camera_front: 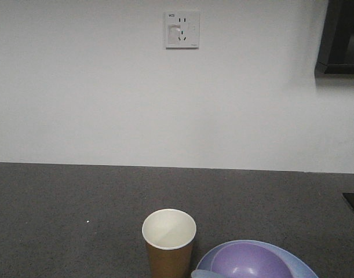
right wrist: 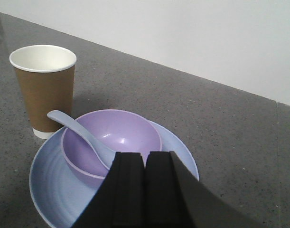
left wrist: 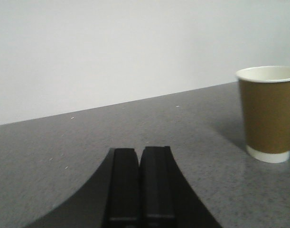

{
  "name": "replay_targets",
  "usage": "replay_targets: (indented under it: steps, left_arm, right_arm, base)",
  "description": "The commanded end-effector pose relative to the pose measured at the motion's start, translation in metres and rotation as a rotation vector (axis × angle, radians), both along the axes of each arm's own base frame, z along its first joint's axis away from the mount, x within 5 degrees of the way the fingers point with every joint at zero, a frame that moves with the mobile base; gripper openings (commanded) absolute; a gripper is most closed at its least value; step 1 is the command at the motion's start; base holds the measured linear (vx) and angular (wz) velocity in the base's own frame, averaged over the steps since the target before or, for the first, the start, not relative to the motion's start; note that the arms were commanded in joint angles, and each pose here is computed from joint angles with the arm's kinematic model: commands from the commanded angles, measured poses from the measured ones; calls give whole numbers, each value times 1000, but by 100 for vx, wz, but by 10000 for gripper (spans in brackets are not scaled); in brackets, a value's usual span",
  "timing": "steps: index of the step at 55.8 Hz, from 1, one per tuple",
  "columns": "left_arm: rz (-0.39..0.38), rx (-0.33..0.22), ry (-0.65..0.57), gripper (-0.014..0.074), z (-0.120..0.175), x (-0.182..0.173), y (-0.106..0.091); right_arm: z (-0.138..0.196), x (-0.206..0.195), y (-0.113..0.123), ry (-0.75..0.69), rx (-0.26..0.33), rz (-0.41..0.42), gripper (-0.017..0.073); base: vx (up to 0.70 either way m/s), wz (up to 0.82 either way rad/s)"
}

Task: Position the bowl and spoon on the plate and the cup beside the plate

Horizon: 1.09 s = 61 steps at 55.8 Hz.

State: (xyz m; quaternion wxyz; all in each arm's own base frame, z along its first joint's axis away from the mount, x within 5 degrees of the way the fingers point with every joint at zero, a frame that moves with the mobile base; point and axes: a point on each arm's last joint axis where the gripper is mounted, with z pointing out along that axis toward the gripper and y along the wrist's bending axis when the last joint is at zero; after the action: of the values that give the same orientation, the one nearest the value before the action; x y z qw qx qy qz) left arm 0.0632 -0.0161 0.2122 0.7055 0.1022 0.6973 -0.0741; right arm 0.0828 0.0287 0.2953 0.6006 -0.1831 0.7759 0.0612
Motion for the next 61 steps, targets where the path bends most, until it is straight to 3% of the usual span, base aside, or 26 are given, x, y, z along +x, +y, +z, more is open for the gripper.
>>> replay_targets:
  steps: [1,10,61]
  left_arm:
    - [86,-88,-86,0,3,-6,7]
    - [145,-21,-84,0,1,-9,10]
    - [144,-33,-81,0,1,-10,10]
  right_arm:
    - [15,2,-2,-83,20,-33,-8]
    - [15,2,-2,-81,20,-33,-8]
    - [15,2,-2,-82,20,-33,-8]
  base:
    - [0,0]
    - [0,0]
    - [0,0]
